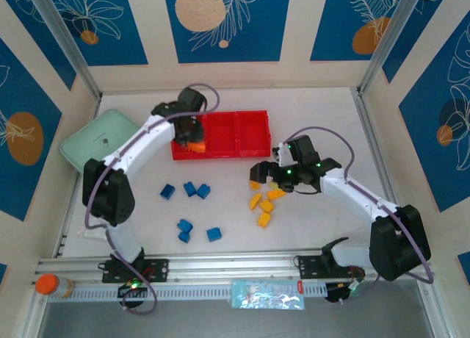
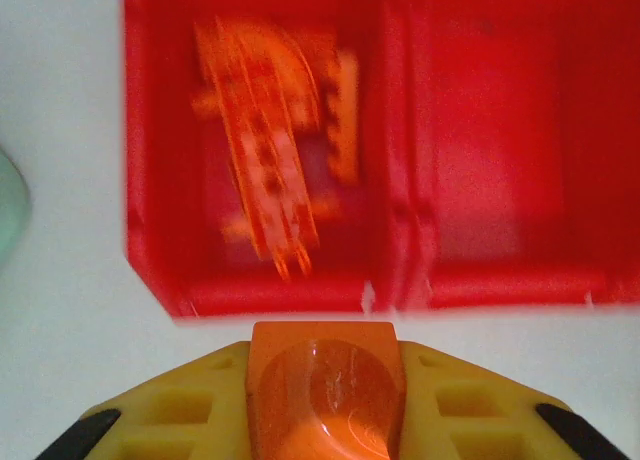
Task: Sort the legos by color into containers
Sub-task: Place the lego in the container.
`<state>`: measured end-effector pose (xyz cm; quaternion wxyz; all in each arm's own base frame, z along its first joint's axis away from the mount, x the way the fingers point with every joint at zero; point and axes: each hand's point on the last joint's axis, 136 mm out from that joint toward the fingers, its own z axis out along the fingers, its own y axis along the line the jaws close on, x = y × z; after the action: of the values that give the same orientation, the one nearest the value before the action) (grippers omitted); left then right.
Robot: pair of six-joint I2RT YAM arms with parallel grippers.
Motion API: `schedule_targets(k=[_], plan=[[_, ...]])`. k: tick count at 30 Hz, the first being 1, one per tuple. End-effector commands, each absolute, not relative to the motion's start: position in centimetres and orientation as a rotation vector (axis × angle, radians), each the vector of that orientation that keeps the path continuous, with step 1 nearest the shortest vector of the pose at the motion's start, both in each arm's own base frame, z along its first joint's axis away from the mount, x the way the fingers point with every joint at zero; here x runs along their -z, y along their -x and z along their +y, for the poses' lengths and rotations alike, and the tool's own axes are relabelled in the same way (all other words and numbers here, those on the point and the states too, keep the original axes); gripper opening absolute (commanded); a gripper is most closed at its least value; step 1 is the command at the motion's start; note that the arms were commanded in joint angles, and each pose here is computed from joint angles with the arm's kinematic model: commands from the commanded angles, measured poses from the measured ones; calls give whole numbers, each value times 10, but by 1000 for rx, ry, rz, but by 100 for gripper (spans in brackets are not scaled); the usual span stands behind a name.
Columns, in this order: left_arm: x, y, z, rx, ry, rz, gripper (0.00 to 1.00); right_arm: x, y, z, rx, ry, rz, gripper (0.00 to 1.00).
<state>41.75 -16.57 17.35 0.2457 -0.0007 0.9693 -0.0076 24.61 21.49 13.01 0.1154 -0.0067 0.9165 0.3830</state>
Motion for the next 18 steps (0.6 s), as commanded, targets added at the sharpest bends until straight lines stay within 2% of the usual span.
schedule_targets(k=[1, 6, 9, 13, 18], plan=[[-159, -451, -151, -37, -118, 2672, 31, -136, -255, 220, -1123, 12, 2668, 99], [-145, -498, -136, -81, -115, 2664, 32, -136, -260, 220, -1111, 1, 2674, 99], [-138, -515, -137, -49, -132, 2668, 36, -139, -263, 221, -1110, 4, 2669, 99], [-142, -524, -134, -97, -148, 2672, 49, -142, -267, 223, -1104, 9, 2666, 99], [-159, -513, -136, -34, -133, 2676, 51, -144, -269, 223, -1096, 20, 2670, 99]])
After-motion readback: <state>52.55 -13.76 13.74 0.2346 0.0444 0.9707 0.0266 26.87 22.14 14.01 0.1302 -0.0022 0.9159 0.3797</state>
